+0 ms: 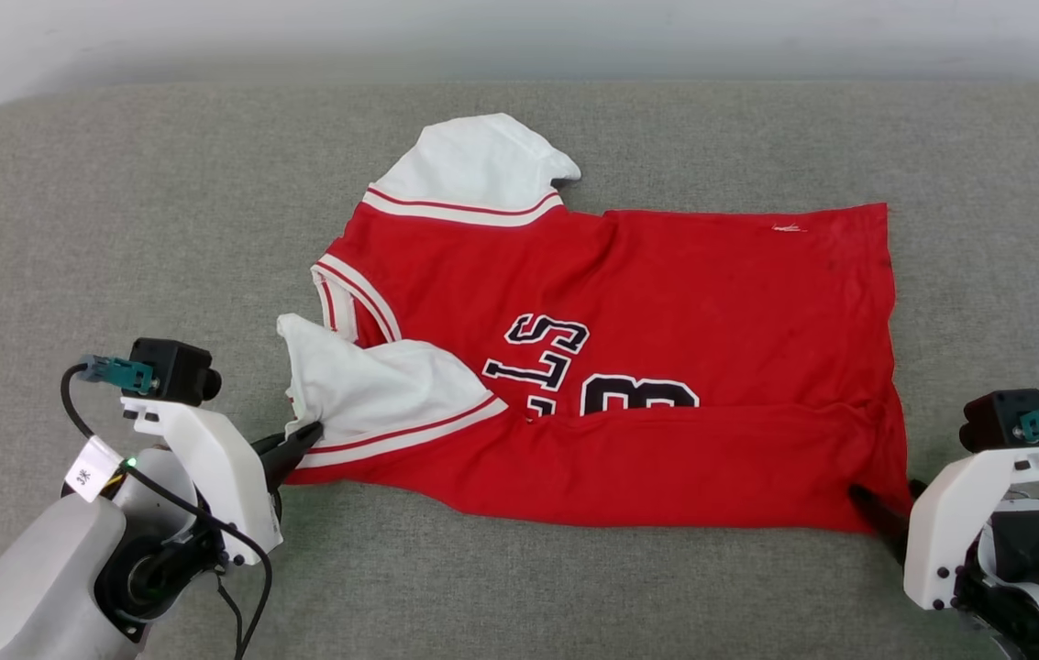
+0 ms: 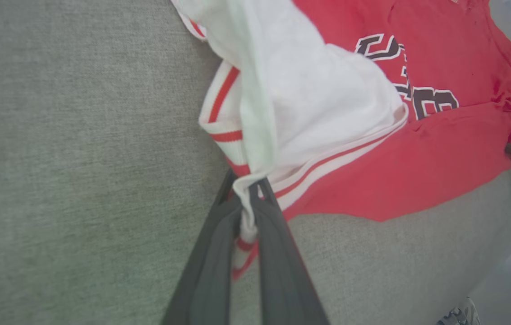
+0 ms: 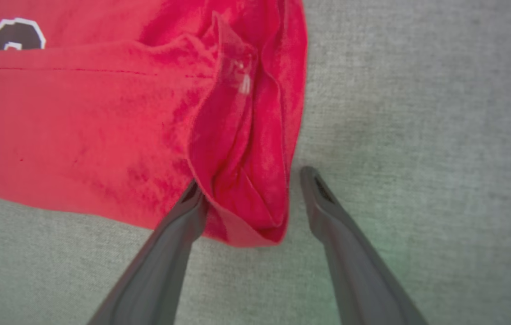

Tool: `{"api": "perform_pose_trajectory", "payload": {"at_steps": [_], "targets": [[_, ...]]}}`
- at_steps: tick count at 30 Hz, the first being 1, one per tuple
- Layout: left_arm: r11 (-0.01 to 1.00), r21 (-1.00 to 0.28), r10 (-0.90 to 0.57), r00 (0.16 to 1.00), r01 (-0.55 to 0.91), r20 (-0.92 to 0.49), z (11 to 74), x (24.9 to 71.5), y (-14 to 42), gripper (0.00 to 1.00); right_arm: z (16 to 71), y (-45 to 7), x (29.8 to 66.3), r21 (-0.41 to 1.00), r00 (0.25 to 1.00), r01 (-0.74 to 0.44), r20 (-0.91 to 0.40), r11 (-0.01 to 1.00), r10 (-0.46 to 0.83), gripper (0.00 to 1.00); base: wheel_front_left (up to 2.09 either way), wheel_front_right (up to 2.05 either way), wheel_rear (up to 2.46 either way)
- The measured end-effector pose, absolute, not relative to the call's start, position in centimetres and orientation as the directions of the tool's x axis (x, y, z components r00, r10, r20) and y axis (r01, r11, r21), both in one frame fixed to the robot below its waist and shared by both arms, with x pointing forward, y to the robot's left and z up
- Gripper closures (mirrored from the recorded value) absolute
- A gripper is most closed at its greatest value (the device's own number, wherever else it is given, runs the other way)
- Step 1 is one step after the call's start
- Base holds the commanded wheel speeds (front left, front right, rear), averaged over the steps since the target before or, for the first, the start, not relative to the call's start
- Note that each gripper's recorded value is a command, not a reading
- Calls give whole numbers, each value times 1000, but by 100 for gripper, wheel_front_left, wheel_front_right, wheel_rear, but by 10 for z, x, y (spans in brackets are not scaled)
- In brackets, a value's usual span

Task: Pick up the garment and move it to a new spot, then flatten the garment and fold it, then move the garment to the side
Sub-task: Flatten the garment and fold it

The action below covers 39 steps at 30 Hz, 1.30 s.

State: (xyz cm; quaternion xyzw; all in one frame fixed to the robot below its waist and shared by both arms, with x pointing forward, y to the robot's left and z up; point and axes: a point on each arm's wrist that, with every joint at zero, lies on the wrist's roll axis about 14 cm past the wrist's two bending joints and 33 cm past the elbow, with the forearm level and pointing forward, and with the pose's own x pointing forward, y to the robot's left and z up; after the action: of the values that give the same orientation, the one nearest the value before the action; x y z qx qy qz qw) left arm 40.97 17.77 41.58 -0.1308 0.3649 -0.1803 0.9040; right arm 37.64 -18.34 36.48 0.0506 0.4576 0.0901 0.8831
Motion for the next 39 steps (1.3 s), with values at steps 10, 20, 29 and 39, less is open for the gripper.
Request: {"api": "perform_pose_trajectory", "payload": {"at_steps": [10,20,29,39], "targets": [[905,-371,-404,695,209,-595,416,402,182,100,367,-172,382,192,562,-155,-790,969,246,100,0,0,0],[924,-319,-363,739,209,-568,428,368,191,100,412,-168,371,148,658,-238,-703,960,271,100,0,0,0],[942,-301,-305,753,148,-583,433,318,206,100,429,-168,329,148,683,-257,-671,955,288,100,0,0,0],[930,-364,-297,691,53,-659,394,284,198,100,389,-171,291,234,632,-147,-725,961,273,100,0,0,0]]}}
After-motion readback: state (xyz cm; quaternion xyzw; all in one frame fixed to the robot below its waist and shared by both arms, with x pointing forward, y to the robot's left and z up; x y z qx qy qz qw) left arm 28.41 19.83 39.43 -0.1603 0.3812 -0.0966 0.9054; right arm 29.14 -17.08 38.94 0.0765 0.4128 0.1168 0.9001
